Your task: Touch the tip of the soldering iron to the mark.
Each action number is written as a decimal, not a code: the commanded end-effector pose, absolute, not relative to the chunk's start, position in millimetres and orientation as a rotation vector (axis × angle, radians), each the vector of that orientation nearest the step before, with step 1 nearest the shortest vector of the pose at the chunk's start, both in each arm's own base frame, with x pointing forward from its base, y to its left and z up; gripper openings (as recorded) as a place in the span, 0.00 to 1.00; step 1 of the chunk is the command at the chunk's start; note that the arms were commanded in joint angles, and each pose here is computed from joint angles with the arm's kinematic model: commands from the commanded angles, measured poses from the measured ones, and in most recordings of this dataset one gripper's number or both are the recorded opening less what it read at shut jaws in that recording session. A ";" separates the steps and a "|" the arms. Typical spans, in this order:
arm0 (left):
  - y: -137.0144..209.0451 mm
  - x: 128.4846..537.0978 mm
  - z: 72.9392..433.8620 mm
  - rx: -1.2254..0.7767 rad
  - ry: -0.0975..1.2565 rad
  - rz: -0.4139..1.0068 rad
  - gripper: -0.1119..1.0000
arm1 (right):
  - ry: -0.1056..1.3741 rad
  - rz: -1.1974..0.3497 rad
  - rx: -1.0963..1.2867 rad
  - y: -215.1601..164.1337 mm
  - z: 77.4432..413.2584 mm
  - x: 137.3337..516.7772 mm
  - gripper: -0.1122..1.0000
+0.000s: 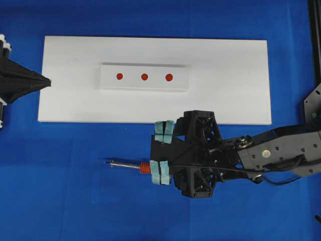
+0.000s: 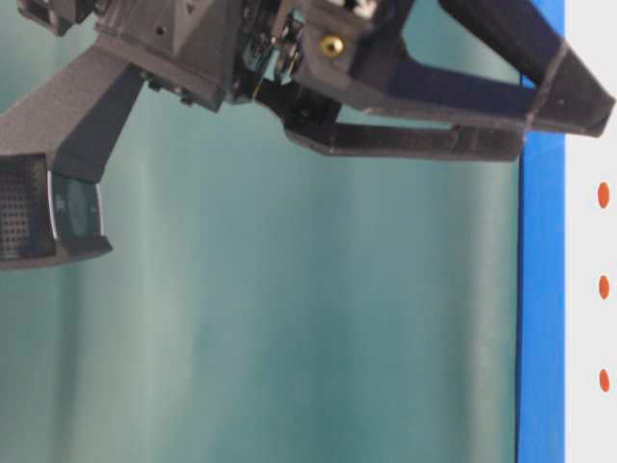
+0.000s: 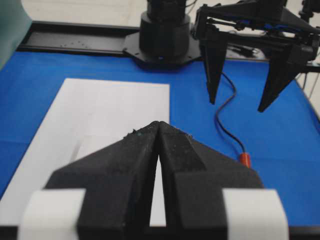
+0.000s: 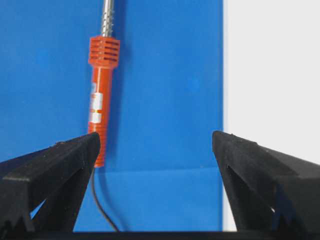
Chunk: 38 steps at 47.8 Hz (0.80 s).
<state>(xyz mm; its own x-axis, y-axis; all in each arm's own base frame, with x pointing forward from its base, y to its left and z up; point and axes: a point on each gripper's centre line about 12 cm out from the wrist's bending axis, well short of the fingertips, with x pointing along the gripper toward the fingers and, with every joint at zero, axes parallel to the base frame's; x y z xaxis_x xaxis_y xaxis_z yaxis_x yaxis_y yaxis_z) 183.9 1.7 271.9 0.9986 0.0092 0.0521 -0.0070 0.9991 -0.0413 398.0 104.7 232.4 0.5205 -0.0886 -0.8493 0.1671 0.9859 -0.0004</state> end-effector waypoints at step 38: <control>1.4 184.9 276.6 -0.040 -0.068 0.006 0.10 | 0.888 -0.280 0.065 -8.3 271.9 397.9 0.89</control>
<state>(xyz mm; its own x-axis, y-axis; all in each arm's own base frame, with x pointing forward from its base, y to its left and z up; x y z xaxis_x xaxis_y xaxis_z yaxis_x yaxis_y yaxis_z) 183.9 1.7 272.1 0.9985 0.0092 0.0537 -0.0070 0.9991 -0.0413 406.7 -6.5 247.7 0.5450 -0.2147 -0.8105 0.2655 0.9611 -0.0760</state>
